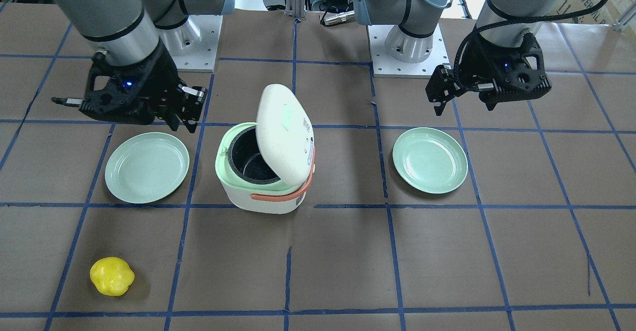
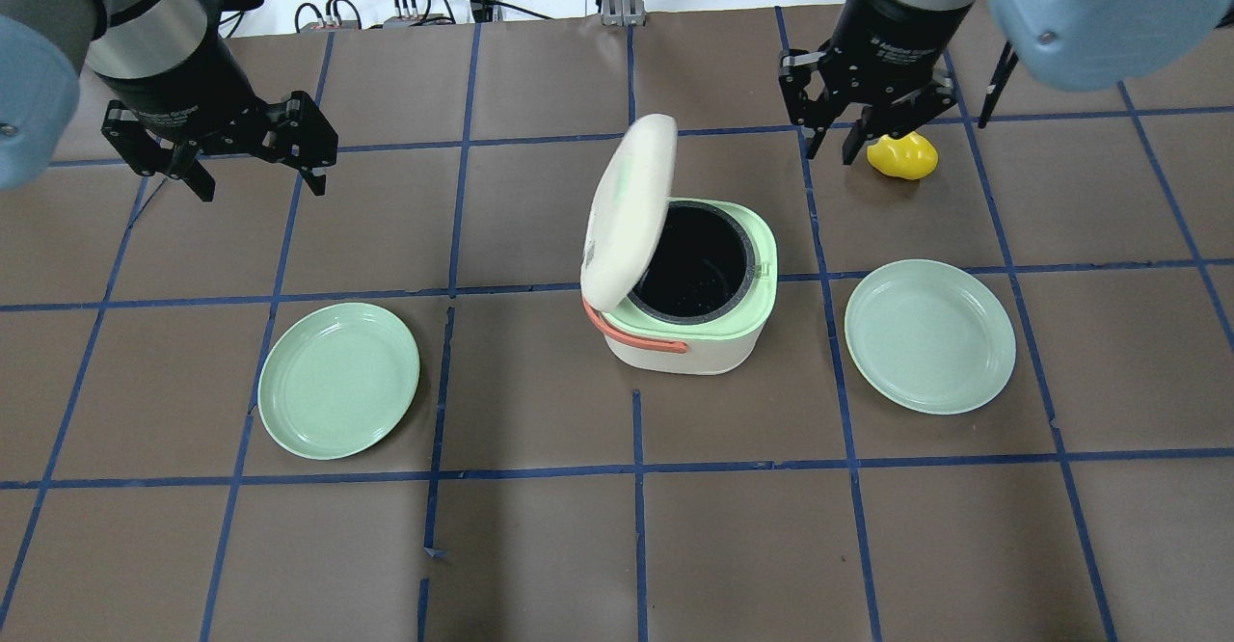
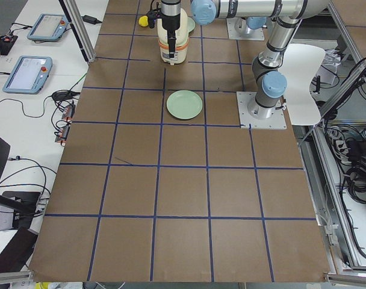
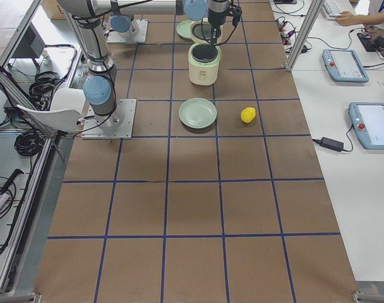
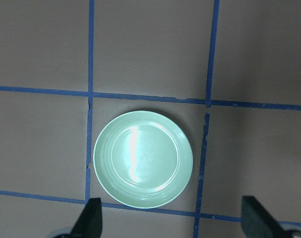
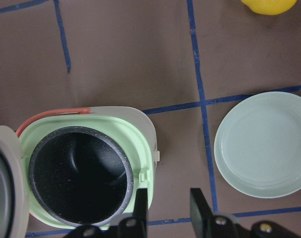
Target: Press rice cooker button
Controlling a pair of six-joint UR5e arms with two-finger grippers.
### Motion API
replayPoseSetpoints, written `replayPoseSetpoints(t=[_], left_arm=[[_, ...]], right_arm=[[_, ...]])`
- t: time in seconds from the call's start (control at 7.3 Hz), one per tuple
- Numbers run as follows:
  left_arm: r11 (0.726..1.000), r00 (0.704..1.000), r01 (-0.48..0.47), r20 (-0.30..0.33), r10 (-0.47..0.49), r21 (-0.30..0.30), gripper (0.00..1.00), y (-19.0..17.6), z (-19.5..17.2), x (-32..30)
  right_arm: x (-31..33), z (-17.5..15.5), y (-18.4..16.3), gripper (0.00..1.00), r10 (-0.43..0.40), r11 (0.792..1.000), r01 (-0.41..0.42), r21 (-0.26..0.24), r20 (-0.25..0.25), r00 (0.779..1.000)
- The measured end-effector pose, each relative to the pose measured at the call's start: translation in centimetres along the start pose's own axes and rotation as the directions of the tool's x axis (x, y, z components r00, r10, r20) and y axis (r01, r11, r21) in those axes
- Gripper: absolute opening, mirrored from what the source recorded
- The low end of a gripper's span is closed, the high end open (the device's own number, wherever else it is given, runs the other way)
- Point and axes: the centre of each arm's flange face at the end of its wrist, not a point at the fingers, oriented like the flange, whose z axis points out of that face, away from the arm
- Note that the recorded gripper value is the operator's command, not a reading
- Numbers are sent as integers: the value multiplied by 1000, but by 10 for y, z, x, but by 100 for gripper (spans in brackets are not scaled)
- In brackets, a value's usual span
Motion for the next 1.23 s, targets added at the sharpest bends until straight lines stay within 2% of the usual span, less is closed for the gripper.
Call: replayPoseSetpoints(t=[0.14, 0.27, 0.55, 1.23], left_arm=[[1000, 1000, 0, 0, 0, 0, 100, 0, 0, 0], [1000, 1000, 0, 0, 0, 0, 100, 0, 0, 0], [1000, 1000, 0, 0, 0, 0, 100, 0, 0, 0], [1000, 1000, -1, 0, 1, -1, 100, 0, 0, 0]], right_arm=[[15, -9, 0, 97, -17, 1000, 17, 5, -16, 1000], [23, -20, 7, 99, -29, 999, 30, 24, -39, 999], [25, -32, 20, 100, -36, 998, 39, 54, -54, 998], [25, -38, 25, 100, -45, 997, 51, 63, -86, 995]])
